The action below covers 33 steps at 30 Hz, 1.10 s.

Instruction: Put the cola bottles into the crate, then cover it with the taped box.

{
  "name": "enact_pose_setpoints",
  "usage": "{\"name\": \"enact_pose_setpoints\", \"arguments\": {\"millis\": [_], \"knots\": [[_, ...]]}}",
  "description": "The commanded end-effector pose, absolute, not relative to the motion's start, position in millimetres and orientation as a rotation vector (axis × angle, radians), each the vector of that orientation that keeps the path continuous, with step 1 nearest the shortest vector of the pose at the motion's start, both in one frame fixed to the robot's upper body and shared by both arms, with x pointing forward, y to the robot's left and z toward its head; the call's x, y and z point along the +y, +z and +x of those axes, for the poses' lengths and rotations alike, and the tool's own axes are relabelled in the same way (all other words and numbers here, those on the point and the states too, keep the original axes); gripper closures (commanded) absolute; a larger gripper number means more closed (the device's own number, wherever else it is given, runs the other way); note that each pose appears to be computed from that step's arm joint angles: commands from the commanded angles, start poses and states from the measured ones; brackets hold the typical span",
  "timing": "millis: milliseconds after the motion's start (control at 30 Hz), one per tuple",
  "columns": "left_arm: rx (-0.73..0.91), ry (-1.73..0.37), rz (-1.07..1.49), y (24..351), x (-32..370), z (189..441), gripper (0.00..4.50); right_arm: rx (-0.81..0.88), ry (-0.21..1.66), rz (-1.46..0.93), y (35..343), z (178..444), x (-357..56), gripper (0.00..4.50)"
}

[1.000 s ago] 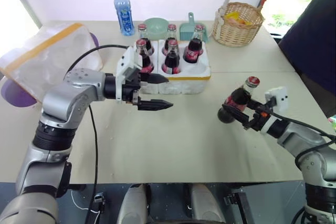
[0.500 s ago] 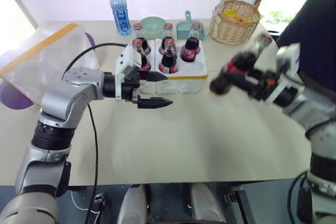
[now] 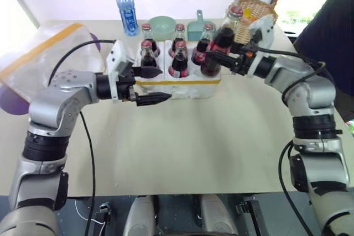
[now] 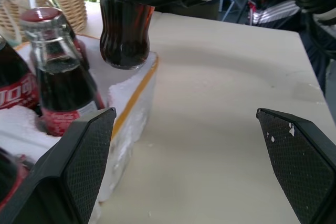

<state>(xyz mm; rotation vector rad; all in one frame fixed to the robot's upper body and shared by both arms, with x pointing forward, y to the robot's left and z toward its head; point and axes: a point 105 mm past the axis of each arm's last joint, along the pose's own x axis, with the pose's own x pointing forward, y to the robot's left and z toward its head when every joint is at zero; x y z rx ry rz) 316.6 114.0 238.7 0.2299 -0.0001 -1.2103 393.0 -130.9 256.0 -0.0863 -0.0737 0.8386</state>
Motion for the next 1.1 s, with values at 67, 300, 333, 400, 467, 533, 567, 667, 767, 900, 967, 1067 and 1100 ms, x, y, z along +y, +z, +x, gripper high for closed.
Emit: {"name": "enact_pose_setpoints", "arguments": {"millis": [67,300,333,400,467,533,567,667,767,900,967,1067,1100], "knots": [[-0.060,-1.177,0.248,253,120,314,0.00,-0.086,0.857,-0.111,253,398,-123,1.68],[-0.067,-1.169,0.245,254,119,315,0.00,0.033,0.816,-0.124,219,412,-121,1.68],[-0.067,-1.167,0.246,254,119,316,0.00,0.061,0.808,-0.122,213,413,-123,1.68],[-0.070,-1.161,0.247,256,121,317,0.00,0.102,0.790,-0.114,205,415,-126,1.18],[-0.071,-1.152,0.248,257,123,319,0.00,0.119,0.780,-0.110,202,414,-130,0.24],[-0.068,-1.136,0.250,257,128,319,0.00,0.109,0.797,-0.114,206,407,-134,0.05],[-0.063,-1.122,0.252,258,132,319,0.00,0.098,0.824,-0.116,211,399,-138,0.05],[-0.051,-1.090,0.271,259,142,317,0.00,0.077,0.881,-0.137,222,380,-148,0.05],[-0.035,-1.045,0.306,265,162,312,0.00,0.056,0.902,-0.164,238,362,-167,0.05],[0.016,-0.931,0.379,287,213,297,0.00,0.013,0.931,-0.189,280,332,-196,0.05],[0.109,-0.824,0.430,300,258,282,0.00,-0.008,0.986,-0.213,304,311,-204,0.05],[0.271,-0.736,0.529,301,305,260,0.00,-0.038,1.054,-0.226,326,293,-201,0.05],[0.311,-0.655,0.572,301,327,259,0.00,-0.055,1.091,-0.216,335,286,-197,0.05]]}}
